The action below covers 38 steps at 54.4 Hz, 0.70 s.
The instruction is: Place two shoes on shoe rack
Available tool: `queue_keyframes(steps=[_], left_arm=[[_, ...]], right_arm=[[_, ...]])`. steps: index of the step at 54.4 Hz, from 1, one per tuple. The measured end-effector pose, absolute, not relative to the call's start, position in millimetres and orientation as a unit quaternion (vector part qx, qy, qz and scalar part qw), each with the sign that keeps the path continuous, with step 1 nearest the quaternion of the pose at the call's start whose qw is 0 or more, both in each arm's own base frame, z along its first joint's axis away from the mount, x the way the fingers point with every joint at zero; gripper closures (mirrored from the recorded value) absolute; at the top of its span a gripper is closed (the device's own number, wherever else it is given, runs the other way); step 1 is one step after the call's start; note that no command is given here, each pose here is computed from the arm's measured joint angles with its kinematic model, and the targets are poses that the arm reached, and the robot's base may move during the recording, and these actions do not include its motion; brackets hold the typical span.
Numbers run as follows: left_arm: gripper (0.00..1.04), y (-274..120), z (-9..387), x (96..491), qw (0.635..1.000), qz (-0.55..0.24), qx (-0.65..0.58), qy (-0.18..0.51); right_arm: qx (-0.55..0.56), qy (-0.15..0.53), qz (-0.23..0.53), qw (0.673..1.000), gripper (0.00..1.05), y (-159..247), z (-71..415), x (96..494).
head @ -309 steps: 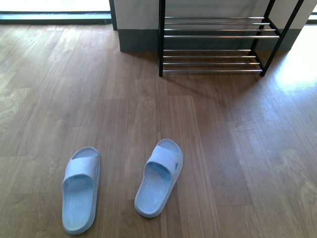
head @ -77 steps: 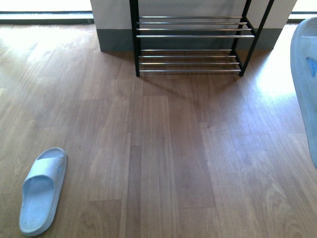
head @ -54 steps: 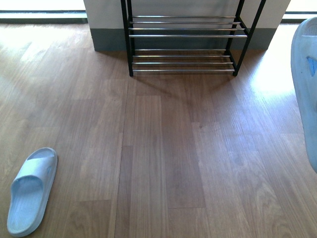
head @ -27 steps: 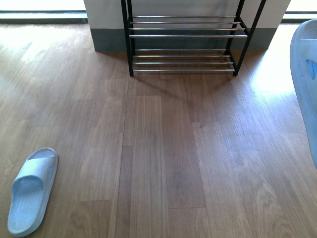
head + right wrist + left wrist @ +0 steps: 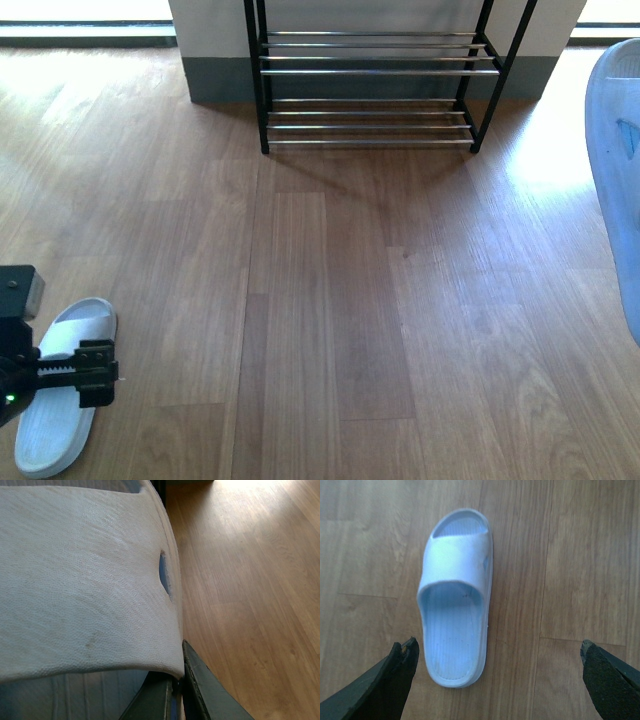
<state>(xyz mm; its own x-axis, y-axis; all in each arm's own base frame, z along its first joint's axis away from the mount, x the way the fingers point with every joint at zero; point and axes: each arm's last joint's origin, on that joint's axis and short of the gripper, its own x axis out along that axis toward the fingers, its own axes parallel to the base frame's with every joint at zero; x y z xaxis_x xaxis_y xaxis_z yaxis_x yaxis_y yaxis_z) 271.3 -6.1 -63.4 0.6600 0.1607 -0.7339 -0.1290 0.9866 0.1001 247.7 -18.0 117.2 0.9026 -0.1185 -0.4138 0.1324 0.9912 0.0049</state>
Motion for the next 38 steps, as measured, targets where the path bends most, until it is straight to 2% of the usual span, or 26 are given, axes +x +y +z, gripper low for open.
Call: queue_keyframes(steps=[15, 31, 38], left_arm=[[0.09, 9, -126, 297, 0.886, 0.107, 0.012, 0.451], [0.09, 16, -160, 321, 0.879, 0.116, 0.009, 0.463], [0.09, 11, -174, 332, 0.884, 0.09, 0.002, 0.458]], right_arm=[[0.016, 0.211, -0.064, 0.975, 1.03, -18, 117, 248], [0.016, 0.211, -0.064, 0.975, 1.03, -18, 117, 248], [0.016, 0.211, -0.064, 0.975, 1.03, -18, 117, 248]])
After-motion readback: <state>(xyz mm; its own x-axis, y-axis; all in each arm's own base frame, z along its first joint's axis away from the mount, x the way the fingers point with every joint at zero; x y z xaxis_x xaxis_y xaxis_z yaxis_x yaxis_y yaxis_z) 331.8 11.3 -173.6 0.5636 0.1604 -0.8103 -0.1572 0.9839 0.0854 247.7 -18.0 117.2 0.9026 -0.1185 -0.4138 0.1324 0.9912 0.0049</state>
